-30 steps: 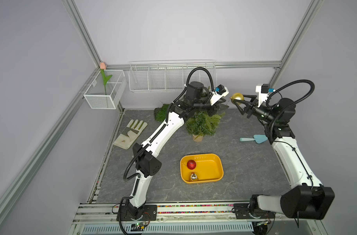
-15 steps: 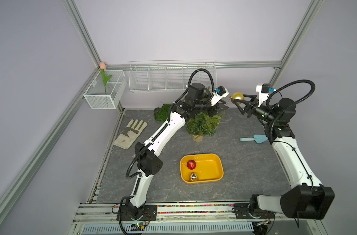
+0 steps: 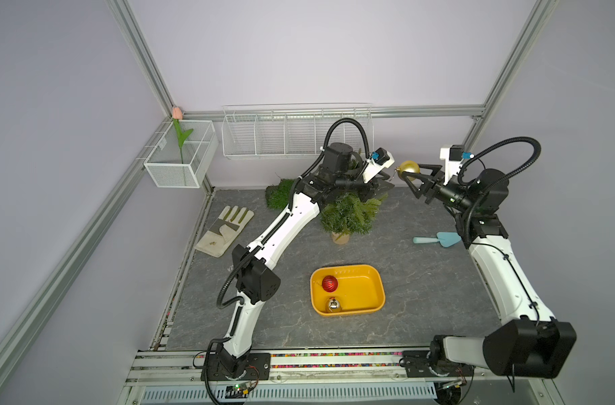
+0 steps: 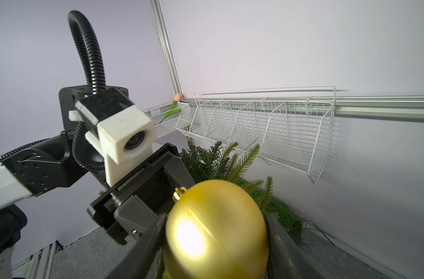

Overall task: Decorate the small christmas tree with ornaments
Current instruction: Hang an ornament on the christmas tree.

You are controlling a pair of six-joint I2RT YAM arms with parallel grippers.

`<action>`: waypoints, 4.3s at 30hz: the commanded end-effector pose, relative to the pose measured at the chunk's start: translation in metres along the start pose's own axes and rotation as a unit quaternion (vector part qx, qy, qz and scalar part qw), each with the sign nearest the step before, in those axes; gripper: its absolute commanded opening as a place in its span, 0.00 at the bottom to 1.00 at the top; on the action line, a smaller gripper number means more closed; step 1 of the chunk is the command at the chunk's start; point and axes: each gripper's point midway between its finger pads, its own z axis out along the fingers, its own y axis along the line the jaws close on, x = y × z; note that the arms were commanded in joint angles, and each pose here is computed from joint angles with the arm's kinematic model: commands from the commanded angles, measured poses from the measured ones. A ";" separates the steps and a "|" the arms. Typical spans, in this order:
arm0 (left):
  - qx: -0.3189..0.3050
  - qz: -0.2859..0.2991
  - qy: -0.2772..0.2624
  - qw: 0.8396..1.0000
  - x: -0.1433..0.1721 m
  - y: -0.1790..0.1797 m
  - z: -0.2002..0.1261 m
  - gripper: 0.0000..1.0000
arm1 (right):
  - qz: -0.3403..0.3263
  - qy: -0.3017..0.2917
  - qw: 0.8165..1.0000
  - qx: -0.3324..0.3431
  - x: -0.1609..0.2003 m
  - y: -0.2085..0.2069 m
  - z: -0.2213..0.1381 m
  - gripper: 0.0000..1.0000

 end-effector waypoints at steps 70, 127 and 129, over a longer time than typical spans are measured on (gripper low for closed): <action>-0.143 0.166 0.247 0.944 0.077 0.011 0.019 0.00 | 0.084 0.138 0.981 0.110 0.119 -0.060 -0.011 0.39; -0.162 0.152 0.290 0.931 0.110 0.017 0.028 0.00 | 0.107 0.152 0.978 0.096 0.135 -0.064 -0.004 0.39; -0.162 0.152 0.292 0.930 0.112 0.017 0.027 0.00 | 0.107 0.151 0.978 0.093 0.134 -0.064 -0.003 0.39</action>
